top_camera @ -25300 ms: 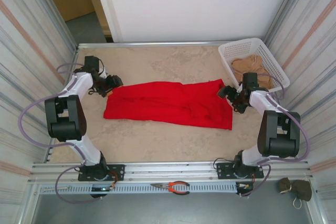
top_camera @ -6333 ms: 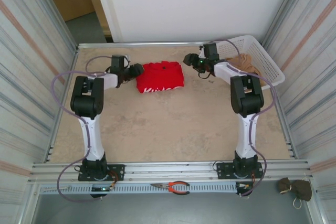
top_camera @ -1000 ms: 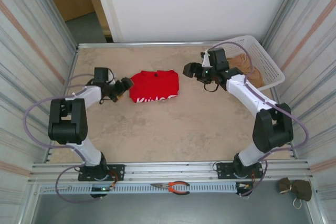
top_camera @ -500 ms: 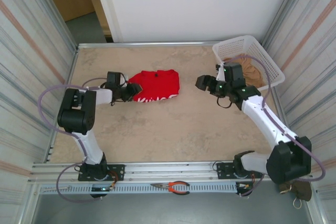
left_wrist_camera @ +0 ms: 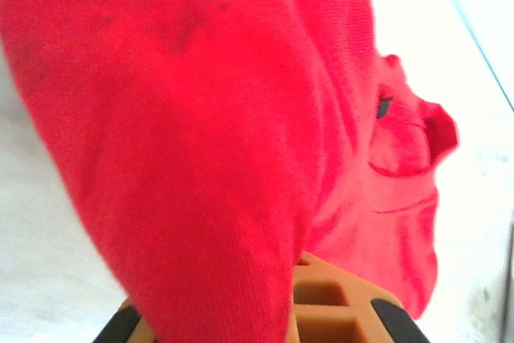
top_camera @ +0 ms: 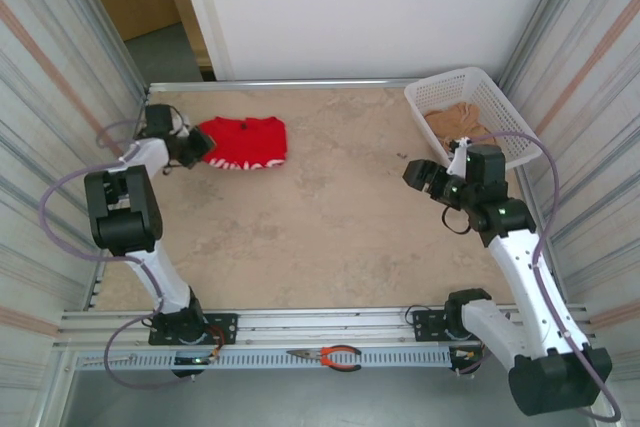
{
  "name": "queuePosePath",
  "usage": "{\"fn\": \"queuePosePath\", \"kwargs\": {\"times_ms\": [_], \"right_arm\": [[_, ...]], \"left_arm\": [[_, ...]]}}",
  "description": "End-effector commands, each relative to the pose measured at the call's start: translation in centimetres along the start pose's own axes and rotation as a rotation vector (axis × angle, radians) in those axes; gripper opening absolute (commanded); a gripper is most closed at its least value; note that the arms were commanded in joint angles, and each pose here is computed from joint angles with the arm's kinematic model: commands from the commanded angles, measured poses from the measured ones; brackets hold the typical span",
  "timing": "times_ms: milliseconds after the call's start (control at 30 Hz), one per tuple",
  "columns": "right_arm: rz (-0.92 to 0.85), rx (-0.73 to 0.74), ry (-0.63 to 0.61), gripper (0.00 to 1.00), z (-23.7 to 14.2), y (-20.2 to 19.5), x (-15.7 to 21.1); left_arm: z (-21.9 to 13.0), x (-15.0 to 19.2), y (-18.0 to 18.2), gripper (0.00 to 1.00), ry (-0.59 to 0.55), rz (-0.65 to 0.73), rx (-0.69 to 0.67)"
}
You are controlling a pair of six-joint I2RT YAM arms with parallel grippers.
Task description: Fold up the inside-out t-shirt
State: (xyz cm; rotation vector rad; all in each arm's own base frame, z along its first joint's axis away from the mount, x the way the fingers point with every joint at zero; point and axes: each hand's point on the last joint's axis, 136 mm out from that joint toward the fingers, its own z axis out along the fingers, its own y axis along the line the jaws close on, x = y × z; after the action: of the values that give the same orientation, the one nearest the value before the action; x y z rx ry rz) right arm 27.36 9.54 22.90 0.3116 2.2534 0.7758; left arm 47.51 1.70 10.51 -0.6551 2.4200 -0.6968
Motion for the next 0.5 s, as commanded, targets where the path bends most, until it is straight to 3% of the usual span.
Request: {"fn": "queuePosePath", "kwargs": {"times_ms": [0, 67, 167, 200, 333, 467], "right_arm": [[-0.007, 0.043, 0.038, 0.75, -0.5, -1.7, 1.6], [-0.002, 0.064, 0.031, 0.8, -0.9, -2.4, 1.7], [0.01, 0.116, 0.005, 0.98, -1.8, -3.8, 1.5], [0.015, 0.127, -0.005, 0.99, -2.0, -4.1, 1.3], [0.042, 0.18, -0.049, 0.99, -3.0, -5.6, 0.2], [0.065, 0.293, -0.121, 0.99, -3.8, -7.9, -1.5]], "left_arm": [[-1.1, -1.0, 3.4, 0.21, 0.057, 0.103, -0.14], [-1.9, -2.7, 3.7, 0.55, 0.038, 0.115, -0.162], [-4.2, -4.3, 2.4, 0.87, -0.022, 0.13, -0.165], [-4.9, -4.6, 1.7, 0.98, -0.049, 0.141, -0.158], [-8.5, -4.4, -1.4, 0.99, -0.141, 0.183, -0.124], [-11.3, -1.8, -4.1, 0.99, -0.193, 0.241, -0.089]]}}
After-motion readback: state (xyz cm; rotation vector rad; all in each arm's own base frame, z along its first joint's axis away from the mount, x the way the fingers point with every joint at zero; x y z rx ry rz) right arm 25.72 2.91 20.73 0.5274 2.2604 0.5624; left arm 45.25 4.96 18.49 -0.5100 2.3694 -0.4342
